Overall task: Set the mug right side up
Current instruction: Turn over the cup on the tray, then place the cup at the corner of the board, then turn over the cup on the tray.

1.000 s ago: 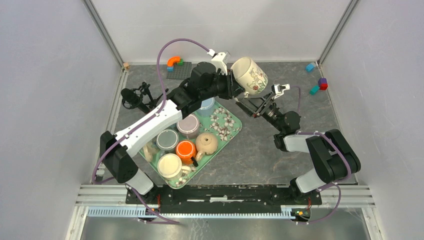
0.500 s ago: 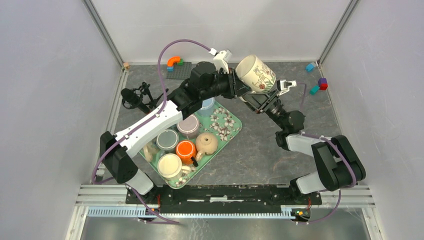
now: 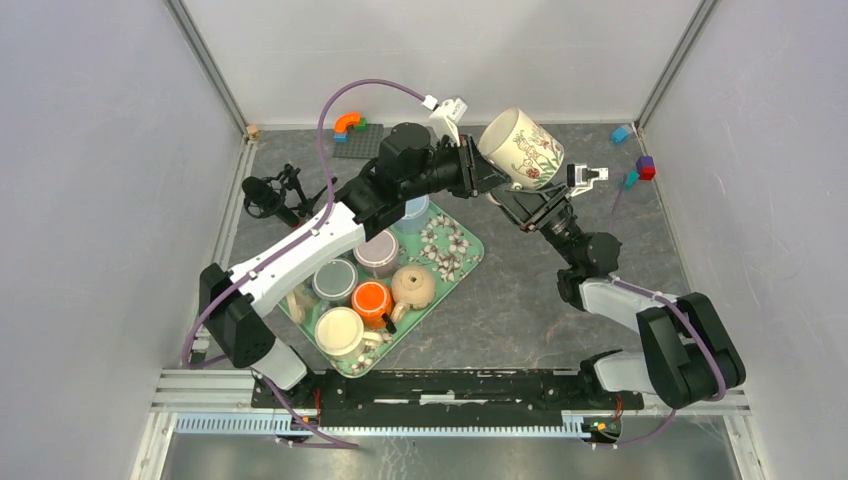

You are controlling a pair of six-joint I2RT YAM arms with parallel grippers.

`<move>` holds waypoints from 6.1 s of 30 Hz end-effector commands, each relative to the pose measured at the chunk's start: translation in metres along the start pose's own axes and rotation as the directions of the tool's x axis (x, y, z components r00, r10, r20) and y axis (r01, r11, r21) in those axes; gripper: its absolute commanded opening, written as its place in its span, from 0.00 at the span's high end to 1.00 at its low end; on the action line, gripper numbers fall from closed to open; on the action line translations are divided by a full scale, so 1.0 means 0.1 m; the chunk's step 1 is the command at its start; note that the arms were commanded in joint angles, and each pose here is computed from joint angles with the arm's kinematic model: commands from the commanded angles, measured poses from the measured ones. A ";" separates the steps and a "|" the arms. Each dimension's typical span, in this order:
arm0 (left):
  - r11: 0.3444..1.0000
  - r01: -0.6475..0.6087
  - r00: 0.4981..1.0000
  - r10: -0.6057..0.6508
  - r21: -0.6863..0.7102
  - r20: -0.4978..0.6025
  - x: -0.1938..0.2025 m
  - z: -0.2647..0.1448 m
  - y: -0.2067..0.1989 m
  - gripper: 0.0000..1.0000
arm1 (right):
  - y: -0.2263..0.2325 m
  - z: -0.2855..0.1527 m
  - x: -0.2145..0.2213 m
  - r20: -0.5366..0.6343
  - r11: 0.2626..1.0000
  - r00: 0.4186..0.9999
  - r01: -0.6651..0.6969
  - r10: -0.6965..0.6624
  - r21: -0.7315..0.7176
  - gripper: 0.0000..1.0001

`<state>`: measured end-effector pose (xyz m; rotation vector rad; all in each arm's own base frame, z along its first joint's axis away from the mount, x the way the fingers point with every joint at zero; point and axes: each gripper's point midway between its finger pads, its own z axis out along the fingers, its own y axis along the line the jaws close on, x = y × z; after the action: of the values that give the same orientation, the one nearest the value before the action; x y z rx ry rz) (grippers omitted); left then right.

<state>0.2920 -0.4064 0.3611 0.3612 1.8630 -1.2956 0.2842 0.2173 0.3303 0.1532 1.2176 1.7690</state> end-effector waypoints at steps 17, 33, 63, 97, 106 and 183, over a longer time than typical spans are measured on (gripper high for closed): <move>0.968 -0.035 0.989 -0.003 0.247 0.150 -0.56 -0.25 -0.66 0.98 | 1.22 -0.19 -0.05 0.122 0.855 0.955 0.296 -0.269 -0.426 0.49; 0.962 -0.034 0.989 -0.006 0.271 0.146 -0.39 -0.22 -0.57 0.98 | 1.02 -0.06 -0.06 0.082 0.894 0.951 0.308 -0.297 -0.326 0.83; 0.995 -0.097 0.990 0.093 0.025 0.104 -0.04 -0.07 0.14 0.52 | -0.21 -0.20 -0.33 -0.186 0.685 0.751 0.656 -0.633 0.317 1.00; 0.982 -0.088 0.996 0.086 -0.167 -0.021 0.55 -0.52 0.65 0.23 | -0.95 -0.53 -1.16 -0.337 0.181 0.480 0.751 -0.810 0.635 1.00; 0.977 -0.113 0.992 0.100 -0.182 -0.078 0.68 -0.90 0.59 0.02 | -1.27 -0.62 -1.52 -0.324 0.128 0.458 0.717 -0.828 0.685 1.00; 0.924 -0.073 0.959 -0.038 -0.374 -0.281 1.61 -1.56 1.13 0.00 | -1.78 -1.81 0.33 -0.601 0.248 0.750 0.660 -0.277 0.709 0.06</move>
<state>0.1995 -0.2630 0.2050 0.3794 2.2328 -0.9031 0.3082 0.1148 0.0982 0.0952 2.1005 0.3280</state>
